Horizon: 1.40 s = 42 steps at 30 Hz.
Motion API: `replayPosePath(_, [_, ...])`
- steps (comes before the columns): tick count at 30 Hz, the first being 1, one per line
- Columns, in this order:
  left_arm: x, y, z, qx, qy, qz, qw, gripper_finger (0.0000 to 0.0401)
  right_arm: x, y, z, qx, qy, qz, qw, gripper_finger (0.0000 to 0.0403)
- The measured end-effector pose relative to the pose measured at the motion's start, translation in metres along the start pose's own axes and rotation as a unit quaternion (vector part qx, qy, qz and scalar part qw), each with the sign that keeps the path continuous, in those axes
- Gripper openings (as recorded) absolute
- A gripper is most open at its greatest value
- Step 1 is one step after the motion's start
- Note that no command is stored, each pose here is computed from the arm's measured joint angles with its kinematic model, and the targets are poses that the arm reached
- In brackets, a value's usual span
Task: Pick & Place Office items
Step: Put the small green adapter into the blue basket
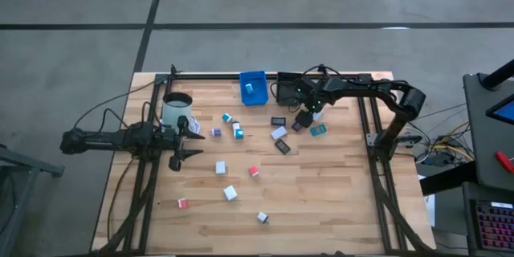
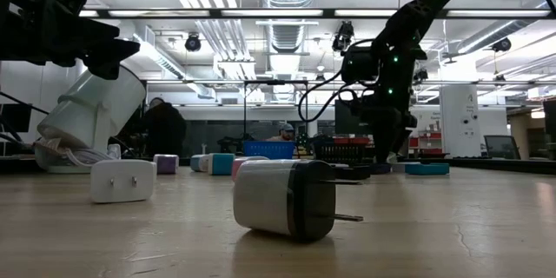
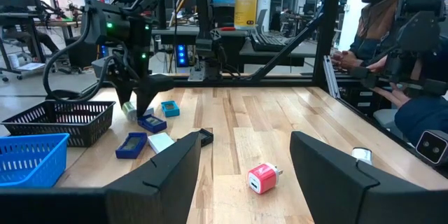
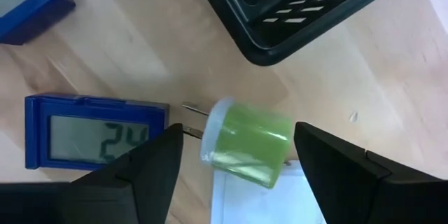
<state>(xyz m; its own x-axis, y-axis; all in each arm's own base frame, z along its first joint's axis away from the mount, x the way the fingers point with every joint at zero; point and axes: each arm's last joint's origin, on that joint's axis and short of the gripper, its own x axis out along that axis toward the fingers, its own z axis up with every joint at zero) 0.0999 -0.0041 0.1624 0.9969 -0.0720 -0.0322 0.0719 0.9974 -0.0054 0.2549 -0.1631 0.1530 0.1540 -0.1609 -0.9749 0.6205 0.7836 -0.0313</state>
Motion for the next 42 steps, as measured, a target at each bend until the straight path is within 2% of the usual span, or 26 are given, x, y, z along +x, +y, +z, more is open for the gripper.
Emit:
replayPosePath(15, [0.0000,0.0000,0.0000,0.000,0.000,0.000,1.000,0.0227,-0.0006,0.0000,0.0004,-0.001,-0.002,0.000,1.000,0.0240])
replayPosePath(32, [0.0000,0.0000,0.0000,0.000,0.000,0.000,1.000,0.0227,-0.0017,-0.0003,-0.0015,0.002,0.008,-0.001,1.000,0.0168])
replayPosePath(42, [0.0000,0.0000,0.0000,0.000,0.000,0.000,1.000,0.0227,-0.0017,-0.0003,-0.0015,0.000,0.008,-0.001,1.000,0.0163])
